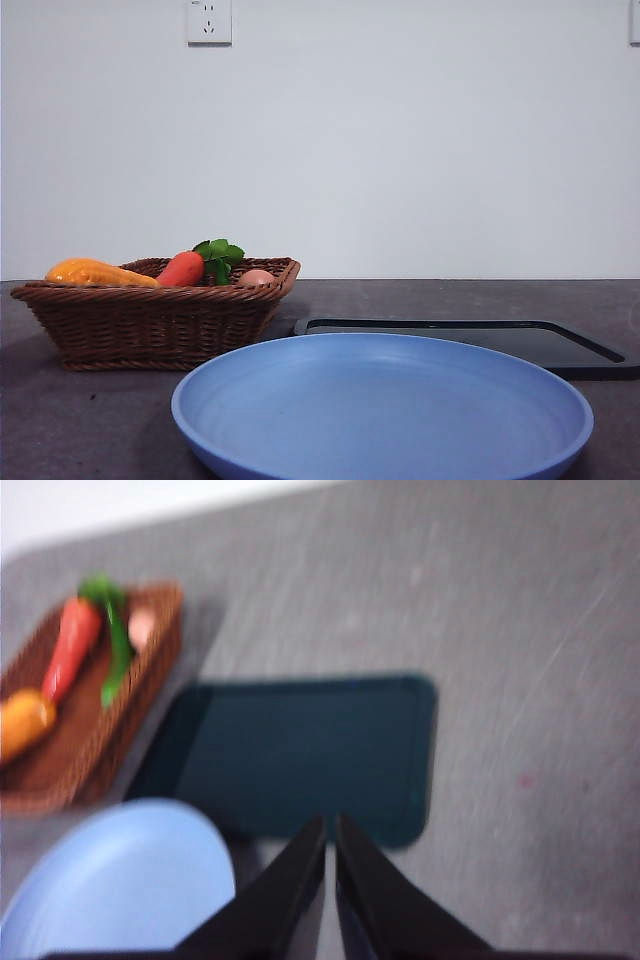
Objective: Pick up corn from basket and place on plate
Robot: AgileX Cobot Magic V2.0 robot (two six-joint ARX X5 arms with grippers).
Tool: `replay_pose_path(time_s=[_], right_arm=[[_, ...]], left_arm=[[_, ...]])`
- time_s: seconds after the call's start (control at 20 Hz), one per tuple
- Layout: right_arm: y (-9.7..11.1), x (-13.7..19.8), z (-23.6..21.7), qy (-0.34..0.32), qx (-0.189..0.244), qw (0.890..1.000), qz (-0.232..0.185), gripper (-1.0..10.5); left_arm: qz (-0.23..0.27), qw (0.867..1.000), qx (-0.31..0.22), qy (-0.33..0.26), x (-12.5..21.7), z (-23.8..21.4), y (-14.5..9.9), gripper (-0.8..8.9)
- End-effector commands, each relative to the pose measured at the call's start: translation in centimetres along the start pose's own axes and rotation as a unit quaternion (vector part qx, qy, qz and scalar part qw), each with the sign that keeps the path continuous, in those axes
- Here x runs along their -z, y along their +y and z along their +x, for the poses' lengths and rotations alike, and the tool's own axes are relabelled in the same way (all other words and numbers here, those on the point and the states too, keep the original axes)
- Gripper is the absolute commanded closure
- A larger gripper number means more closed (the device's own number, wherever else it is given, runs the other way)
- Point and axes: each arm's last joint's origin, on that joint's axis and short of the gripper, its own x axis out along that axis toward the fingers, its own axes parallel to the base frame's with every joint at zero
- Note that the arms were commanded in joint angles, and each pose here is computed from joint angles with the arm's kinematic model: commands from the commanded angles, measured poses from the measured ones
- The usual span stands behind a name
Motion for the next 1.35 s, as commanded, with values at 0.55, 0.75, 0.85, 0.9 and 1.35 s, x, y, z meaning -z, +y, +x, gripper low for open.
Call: replay_pose_path(time_s=[0.55,0.75,0.85,0.9,1.35], right_arm=[[0.8,-1.0,3.7,0.187,-0.045,0.981,-0.031,9.4],[0.8,-1.0,4.4,0.202,-0.049,0.978,-0.023,6.9],[0.9,-1.0,4.9,0.213,-0.060,0.975,-0.015,6.4],[1.0,-0.9,5.2,0.222,-0.074,0.972,-0.012,6.4],[1.9,-0.5,11.3,0.290,-0.107,0.951,-0.018,6.4]], left_arm=[[0.012,0.996,0.033,0.079,-0.2,0.8,0.1,7.74],[0.010,0.996,0.033,0.079,-0.2,0.8,0.1,4.57],[0.009,0.996,0.033,0.079,-0.3,0.8,0.1,4.11],[0.009,0.996,0.033,0.078,-0.3,0.8,0.1,4.11],[0.008,0.996,0.033,0.076,-0.3,0.8,0.1,4.11]])
